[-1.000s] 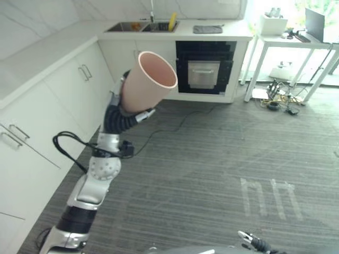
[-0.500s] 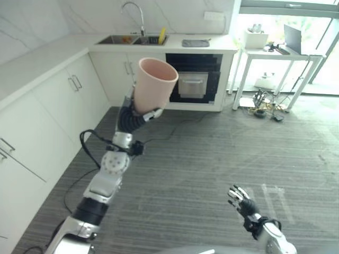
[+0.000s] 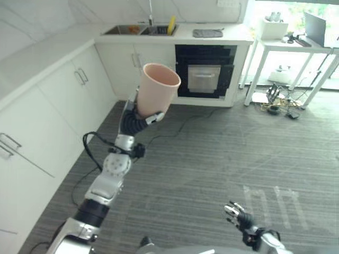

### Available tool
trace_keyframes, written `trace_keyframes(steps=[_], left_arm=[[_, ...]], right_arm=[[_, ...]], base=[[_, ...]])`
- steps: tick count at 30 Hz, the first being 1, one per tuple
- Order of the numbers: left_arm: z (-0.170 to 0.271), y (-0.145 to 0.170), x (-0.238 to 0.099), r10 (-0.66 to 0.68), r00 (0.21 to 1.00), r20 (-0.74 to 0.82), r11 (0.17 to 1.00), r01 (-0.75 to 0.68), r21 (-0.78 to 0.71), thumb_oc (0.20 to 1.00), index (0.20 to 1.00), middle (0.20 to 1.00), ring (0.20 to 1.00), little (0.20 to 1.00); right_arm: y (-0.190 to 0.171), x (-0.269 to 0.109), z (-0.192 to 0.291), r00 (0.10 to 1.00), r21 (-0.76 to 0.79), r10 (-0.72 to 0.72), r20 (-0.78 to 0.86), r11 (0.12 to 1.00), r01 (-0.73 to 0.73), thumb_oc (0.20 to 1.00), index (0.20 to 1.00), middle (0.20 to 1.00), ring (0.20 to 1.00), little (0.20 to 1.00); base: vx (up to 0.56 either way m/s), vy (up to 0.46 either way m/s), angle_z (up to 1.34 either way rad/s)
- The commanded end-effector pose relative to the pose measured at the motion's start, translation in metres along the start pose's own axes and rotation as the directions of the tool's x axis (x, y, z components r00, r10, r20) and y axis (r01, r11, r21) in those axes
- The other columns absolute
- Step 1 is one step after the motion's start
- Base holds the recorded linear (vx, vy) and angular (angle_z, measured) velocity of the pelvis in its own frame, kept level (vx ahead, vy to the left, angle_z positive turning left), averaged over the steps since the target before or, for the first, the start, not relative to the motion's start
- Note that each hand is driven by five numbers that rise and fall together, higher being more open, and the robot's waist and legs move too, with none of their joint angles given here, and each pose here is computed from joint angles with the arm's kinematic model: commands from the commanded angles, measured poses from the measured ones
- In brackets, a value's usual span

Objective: Place the dishes in the dishwasher.

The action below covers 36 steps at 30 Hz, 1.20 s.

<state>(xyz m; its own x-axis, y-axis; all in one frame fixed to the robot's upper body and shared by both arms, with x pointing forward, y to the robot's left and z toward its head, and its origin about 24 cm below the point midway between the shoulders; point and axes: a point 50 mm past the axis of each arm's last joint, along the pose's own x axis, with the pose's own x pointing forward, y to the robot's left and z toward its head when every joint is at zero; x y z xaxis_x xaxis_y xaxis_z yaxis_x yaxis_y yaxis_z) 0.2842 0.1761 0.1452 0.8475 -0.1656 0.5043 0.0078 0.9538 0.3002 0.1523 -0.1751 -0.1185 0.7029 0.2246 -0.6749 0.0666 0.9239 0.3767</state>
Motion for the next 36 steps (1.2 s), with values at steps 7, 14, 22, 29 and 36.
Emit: trace_keyframes(steps=[7, 14, 22, 29, 36], left_arm=[[0.024, -0.003, 0.021, -0.024, 0.991, 0.128, 0.999, 0.020, 0.033, 0.200, 0.200, 0.200, 0.200, 0.200], [0.020, -0.010, 0.021, -0.047, 0.993, 0.105, 0.996, 0.039, 0.079, 0.200, 0.200, 0.200, 0.200, 0.200], [0.020, -0.004, 0.018, -0.035, 0.994, 0.102, 0.997, 0.028, 0.067, 0.200, 0.200, 0.200, 0.200, 0.200], [0.013, 0.002, 0.011, 0.044, 0.999, 0.032, 0.997, -0.046, 0.062, 0.200, 0.200, 0.200, 0.200, 0.200], [0.013, 0.002, -0.011, 0.084, 0.994, 0.064, 0.995, -0.088, 0.054, 0.200, 0.200, 0.200, 0.200, 0.200]], right_arm=[[0.004, 0.003, 0.034, 0.986, 0.013, 0.014, 0.165, 1.000, -0.016, 1.000, 1.000, 1.000, 1.000, 1.000], [0.013, 0.004, 0.036, 0.981, 0.020, 0.044, 0.189, 0.999, -0.048, 1.000, 1.000, 1.000, 1.000, 1.000], [0.020, 0.009, 0.043, 0.984, -0.028, 0.064, 0.167, 0.998, -0.060, 1.000, 1.000, 1.000, 1.000, 1.000], [-0.002, 0.002, 0.040, 0.994, -0.097, 0.063, 0.092, 0.994, -0.054, 1.000, 1.000, 1.000, 1.000, 1.000], [-0.017, -0.011, 0.033, 0.995, -0.111, 0.032, 0.093, 0.994, -0.021, 1.000, 1.000, 1.000, 1.000, 1.000]], base=[[0.30, 0.109, -0.09], [0.42, -0.231, 0.06], [0.63, -0.440, 0.14], [0.53, -0.240, -0.57], [0.46, 0.286, -0.97]])
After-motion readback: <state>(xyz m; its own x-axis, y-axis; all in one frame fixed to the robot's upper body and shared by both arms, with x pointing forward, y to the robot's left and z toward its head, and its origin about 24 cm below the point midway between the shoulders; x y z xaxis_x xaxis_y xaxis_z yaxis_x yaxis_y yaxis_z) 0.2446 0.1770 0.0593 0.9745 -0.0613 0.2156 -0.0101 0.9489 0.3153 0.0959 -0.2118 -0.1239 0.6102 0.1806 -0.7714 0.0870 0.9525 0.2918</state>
